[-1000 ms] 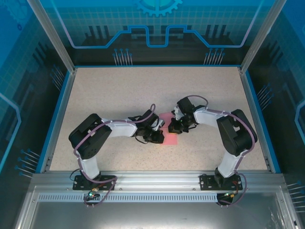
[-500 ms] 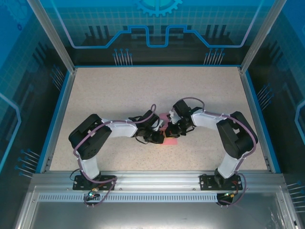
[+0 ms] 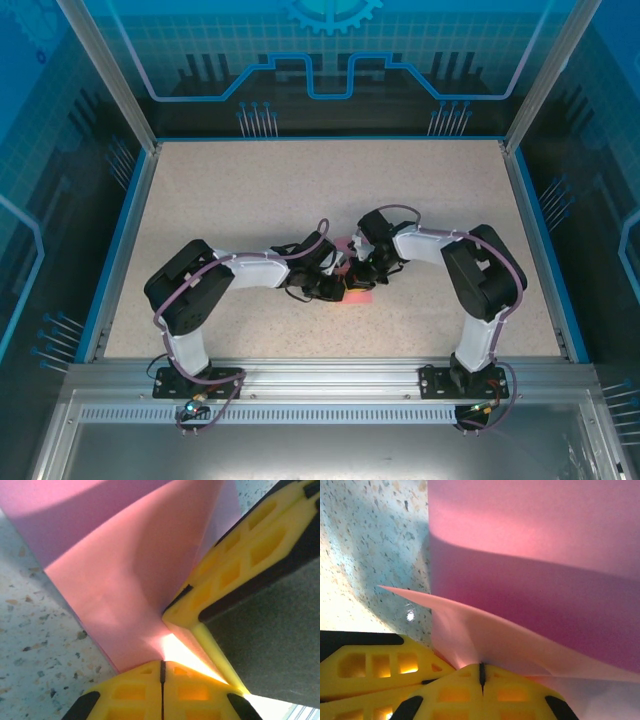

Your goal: Fold a paper plane with a square sheet of paper (fold left side to right side)

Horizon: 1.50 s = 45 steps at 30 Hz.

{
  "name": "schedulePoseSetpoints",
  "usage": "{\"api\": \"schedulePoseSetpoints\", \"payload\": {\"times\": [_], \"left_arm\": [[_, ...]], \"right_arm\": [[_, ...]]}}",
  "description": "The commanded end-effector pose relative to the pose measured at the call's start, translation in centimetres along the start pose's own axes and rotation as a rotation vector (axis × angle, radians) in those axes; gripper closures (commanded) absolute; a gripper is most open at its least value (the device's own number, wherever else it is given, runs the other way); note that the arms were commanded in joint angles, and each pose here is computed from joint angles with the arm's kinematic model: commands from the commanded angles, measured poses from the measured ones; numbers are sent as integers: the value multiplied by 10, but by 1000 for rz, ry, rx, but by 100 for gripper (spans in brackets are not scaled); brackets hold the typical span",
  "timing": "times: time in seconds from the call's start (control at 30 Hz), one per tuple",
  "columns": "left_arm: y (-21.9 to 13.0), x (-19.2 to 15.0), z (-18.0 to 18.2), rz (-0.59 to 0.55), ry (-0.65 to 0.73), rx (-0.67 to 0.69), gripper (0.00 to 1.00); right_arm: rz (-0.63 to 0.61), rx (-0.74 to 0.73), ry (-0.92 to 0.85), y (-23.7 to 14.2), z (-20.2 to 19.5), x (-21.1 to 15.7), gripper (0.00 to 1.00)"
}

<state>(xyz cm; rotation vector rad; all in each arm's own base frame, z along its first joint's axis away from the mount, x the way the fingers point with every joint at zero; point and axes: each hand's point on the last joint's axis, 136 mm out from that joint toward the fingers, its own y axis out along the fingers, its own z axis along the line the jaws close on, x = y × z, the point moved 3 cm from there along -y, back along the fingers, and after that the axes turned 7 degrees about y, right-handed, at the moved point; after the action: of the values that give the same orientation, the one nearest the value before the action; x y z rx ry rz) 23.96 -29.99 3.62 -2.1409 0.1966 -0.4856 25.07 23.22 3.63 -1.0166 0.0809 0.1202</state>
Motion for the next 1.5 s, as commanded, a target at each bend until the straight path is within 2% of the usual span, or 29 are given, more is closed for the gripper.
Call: {"api": "schedulePoseSetpoints", "payload": {"times": [0.0, 0.27, 0.97, 1.2, 1.33, 1.47], "left_arm": [[13, -35, 32, 117, -30, 157, 94], [16, -42, 38, 133, -39, 168, 94], [19, -51, 43, 132, -55, 168, 94], [15, -44, 38, 106, -48, 154, 94], [13, -38, 33, 90, -43, 145, 93], [12, -33, 31, 84, -35, 143, 93]], "right_arm": [[10, -89, -1, 8, -13, 1, 99], [-24, -151, -1, -7, -27, 11, 99], [-86, -177, 84, -47, -83, 51, 98], [-129, -127, 91, -63, -75, 60, 98], [-172, -53, 57, -79, -57, 51, 97], [-154, 35, 13, -75, -32, 36, 97]]}}
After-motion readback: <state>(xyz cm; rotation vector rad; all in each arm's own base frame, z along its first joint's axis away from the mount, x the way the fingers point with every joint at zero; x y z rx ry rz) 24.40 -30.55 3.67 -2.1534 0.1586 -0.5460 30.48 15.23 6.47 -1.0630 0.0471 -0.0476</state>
